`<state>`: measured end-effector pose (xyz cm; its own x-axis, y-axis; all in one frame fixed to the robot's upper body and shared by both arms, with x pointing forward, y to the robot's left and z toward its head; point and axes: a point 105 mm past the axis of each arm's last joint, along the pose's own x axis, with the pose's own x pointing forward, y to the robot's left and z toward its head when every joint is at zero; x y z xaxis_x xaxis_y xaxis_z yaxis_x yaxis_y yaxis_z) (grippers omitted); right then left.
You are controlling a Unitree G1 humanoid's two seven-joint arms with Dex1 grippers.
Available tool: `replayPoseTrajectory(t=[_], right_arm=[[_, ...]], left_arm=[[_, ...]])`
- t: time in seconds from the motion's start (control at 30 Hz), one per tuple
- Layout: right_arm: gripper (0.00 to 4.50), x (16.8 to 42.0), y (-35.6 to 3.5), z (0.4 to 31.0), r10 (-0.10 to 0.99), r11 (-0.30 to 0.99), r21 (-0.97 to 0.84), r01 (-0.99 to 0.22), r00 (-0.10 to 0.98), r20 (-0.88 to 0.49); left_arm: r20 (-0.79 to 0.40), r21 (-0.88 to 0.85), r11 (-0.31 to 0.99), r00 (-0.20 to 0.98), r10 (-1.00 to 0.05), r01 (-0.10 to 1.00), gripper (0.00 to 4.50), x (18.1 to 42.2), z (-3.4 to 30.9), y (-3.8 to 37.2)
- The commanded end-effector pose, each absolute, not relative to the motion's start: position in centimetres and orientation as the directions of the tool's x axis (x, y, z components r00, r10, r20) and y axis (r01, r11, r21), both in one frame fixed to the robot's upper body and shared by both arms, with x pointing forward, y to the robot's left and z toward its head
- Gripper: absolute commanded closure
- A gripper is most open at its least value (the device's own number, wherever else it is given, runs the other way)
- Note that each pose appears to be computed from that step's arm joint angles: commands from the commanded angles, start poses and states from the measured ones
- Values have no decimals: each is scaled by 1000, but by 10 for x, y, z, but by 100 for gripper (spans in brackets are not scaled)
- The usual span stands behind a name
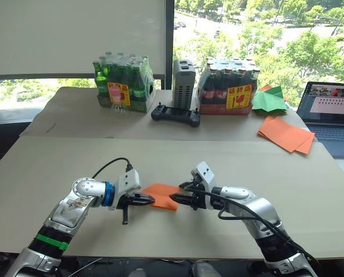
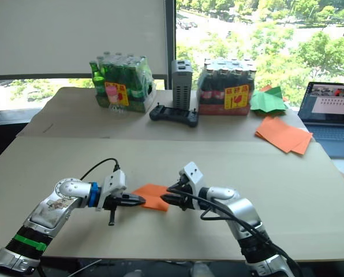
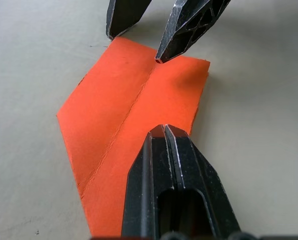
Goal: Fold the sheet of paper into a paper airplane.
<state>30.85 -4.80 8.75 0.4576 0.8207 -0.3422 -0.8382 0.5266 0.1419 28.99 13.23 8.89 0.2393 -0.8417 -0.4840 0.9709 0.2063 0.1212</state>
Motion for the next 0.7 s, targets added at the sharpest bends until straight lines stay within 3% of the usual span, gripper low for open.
replayPoseTrajectory(t=[0.03, 0.33, 0.7], right_arm=[[118, 308, -41, 99, 843, 501, 134, -855, 448, -297], [118, 320, -42, 91, 838, 519, 193, -833, 451, -306], [118, 318, -39, 91, 890, 443, 347, -826, 359, -281]], left_arm=[[-479, 156, 187, 240, -844, 970, 450, 289, 93, 129], [-497, 174, 169, 235, -836, 970, 450, 285, 92, 127], [-520, 186, 155, 231, -823, 970, 450, 281, 88, 128]])
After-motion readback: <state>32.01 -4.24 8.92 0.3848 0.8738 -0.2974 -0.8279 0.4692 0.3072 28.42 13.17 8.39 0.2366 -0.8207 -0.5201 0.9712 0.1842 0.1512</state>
